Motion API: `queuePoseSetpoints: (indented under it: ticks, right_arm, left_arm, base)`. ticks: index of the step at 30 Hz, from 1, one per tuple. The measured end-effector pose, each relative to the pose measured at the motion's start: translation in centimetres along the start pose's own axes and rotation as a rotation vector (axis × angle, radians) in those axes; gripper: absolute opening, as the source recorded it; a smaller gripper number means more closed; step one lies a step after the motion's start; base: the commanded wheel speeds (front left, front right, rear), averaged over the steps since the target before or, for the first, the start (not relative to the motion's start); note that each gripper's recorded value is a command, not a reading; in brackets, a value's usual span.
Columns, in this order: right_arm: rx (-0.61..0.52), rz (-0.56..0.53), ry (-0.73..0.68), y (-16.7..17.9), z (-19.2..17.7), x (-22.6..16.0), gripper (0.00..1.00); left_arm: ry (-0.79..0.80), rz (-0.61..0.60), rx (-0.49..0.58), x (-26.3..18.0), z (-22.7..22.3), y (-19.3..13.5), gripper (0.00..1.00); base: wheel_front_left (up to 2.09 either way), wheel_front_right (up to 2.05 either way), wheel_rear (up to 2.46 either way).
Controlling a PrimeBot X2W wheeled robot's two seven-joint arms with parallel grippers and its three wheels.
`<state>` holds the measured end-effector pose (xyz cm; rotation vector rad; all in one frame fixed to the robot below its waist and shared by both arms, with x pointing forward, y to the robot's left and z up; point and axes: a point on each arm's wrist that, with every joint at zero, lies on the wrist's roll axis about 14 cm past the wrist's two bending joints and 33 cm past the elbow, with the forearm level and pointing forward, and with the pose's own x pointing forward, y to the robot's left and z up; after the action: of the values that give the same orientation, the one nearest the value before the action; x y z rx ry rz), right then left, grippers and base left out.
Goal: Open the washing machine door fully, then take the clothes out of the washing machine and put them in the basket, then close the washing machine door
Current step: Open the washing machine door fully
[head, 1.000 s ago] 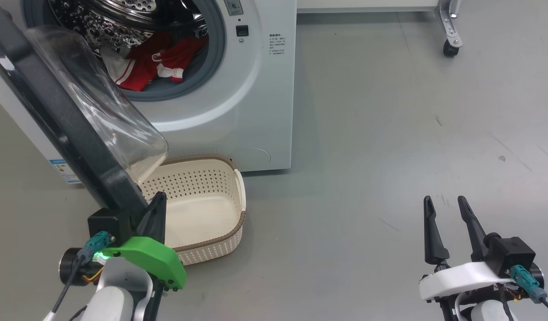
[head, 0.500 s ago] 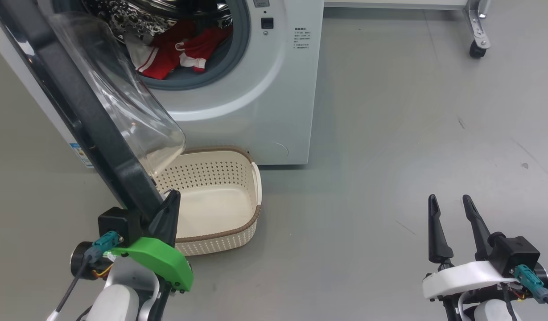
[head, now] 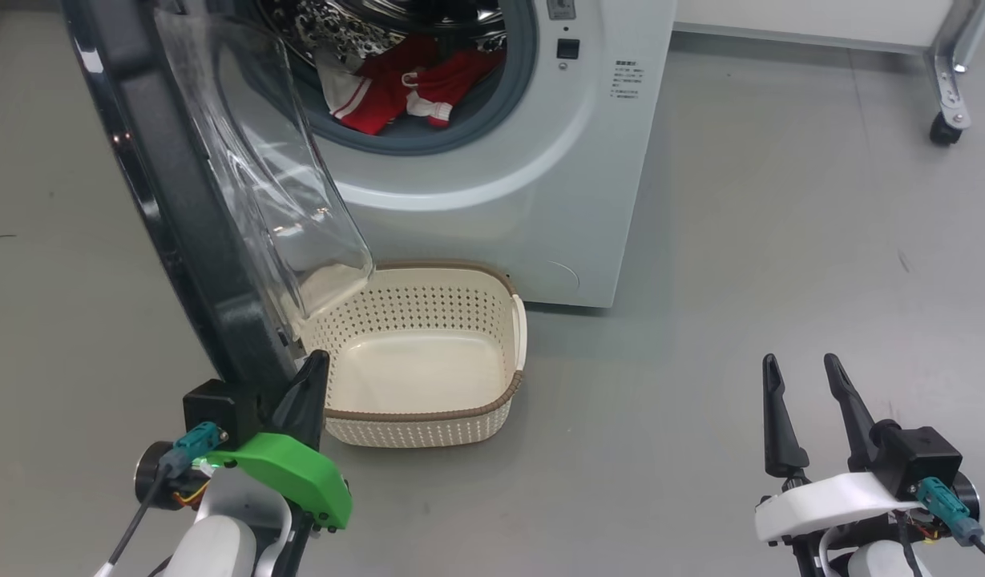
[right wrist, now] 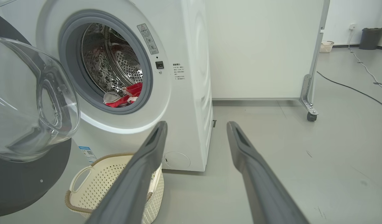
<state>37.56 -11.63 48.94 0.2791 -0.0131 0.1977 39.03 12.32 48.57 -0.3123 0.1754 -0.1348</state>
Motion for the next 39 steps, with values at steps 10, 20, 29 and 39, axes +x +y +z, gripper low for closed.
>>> queuePoseSetpoints:
  ticks: [10, 20, 29, 39]
  right_arm:
    - [-0.001, 0.107, 0.011, 3.3, -0.4, 0.9, 1.00]
    - [0.007, 0.195, 0.047, 6.1, -1.6, 1.2, 1.00]
    - [0.025, 0.187, 0.096, 5.7, -3.3, 1.8, 1.00]
    - [0.019, 0.195, 0.133, 5.4, -5.1, 3.6, 1.00]
  left_arm:
    - [-0.068, 0.103, -0.023, -2.4, 1.6, 3.2, 0.00]
    - [-0.122, 0.237, -0.040, -4.4, 3.0, 7.3, 0.00]
    - [-0.131, 0.332, -0.065, -4.5, 3.2, 10.5, 0.00]
    - [-0.123, 0.492, -0.073, -5.2, 2.9, 16.1, 0.00]
  base:
    - [0.00, 0.00, 0.00]
    - [0.00, 0.00, 0.00]
    - [0.00, 0.00, 0.00]
    - [0.00, 0.00, 0.00]
